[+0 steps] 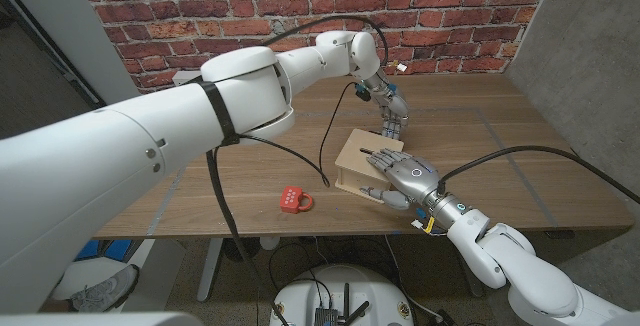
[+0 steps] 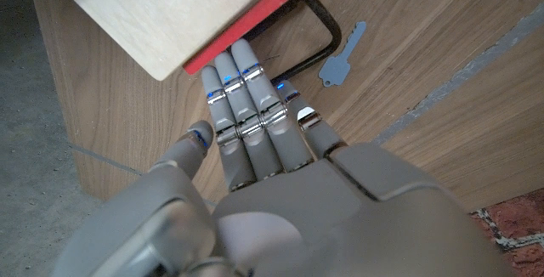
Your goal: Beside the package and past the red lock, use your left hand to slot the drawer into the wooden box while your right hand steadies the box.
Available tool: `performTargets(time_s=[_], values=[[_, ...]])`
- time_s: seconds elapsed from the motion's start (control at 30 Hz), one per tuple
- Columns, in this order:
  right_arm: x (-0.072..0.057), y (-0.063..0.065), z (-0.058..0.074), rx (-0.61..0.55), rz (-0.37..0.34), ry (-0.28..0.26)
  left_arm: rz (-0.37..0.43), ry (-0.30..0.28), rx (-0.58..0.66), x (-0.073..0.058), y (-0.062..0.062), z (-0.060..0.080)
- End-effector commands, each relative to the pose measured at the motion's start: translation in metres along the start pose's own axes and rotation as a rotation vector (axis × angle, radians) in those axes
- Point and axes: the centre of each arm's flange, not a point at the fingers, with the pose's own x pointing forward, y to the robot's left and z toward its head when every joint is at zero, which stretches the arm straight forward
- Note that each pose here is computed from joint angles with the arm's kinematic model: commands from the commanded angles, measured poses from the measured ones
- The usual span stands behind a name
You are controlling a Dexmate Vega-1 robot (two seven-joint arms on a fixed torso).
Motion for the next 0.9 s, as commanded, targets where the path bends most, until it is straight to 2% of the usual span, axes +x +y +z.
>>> performTargets(time_s=[0.03,0.57,0.9], values=[[-0.0008,0.0001,0.0012,-0.003,-0.006,0.002,-0.030,-0.024,0.001,-0.0016,-0.0029,0.0026],[-0.0013,0.0004,0.0027,-0.007,-0.002,-0.003,-0.078,-0.061,-0.006,-0.0028,-0.0094,0.0053],[-0.0011,0.0013,0.0036,-0.007,0.003,-0.006,-0.079,-0.062,-0.004,-0.0035,-0.0098,0.0042]])
